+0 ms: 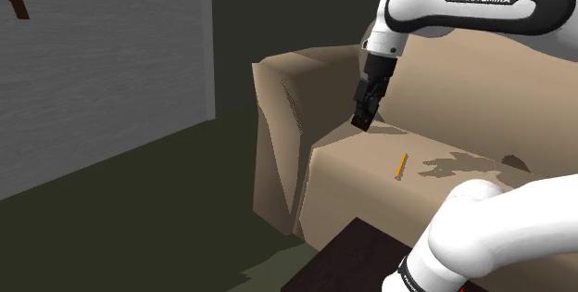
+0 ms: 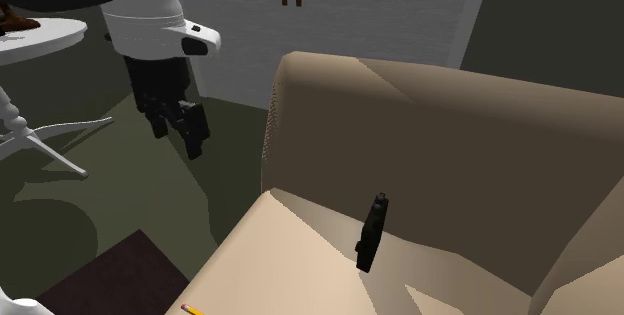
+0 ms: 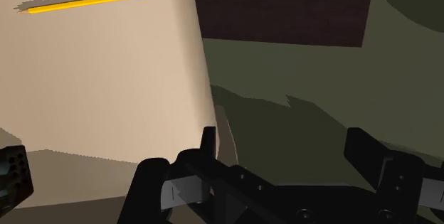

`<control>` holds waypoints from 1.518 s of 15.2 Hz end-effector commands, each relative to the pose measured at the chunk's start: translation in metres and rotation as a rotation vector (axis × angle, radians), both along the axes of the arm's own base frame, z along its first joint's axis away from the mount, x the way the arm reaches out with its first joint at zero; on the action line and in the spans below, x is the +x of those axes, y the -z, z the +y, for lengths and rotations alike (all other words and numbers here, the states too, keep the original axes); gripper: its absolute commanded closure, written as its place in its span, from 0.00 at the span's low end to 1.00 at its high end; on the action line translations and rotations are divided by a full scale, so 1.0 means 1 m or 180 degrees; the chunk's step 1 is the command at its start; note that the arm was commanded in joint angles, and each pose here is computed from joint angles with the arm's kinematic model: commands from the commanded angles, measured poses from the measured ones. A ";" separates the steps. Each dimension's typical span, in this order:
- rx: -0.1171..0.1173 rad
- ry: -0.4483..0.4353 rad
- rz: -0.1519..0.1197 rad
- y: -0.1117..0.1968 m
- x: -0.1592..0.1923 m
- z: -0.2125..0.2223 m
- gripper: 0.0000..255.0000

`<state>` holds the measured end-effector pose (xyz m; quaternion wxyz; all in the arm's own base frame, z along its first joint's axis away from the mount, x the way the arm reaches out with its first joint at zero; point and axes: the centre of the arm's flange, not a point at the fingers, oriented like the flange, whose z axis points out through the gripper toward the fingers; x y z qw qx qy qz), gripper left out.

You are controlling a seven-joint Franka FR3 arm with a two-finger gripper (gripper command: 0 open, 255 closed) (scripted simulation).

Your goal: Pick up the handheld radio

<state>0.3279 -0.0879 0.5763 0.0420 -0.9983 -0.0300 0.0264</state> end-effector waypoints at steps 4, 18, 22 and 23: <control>-0.0020 -0.0047 0.0029 0.013 0.026 -0.061 0.00; -0.0066 -0.0169 0.0106 0.044 0.099 -0.227 0.00; -0.0079 -0.0204 0.0128 0.053 0.121 -0.274 0.00; -0.0082 -0.0212 0.0133 0.055 0.127 -0.285 0.00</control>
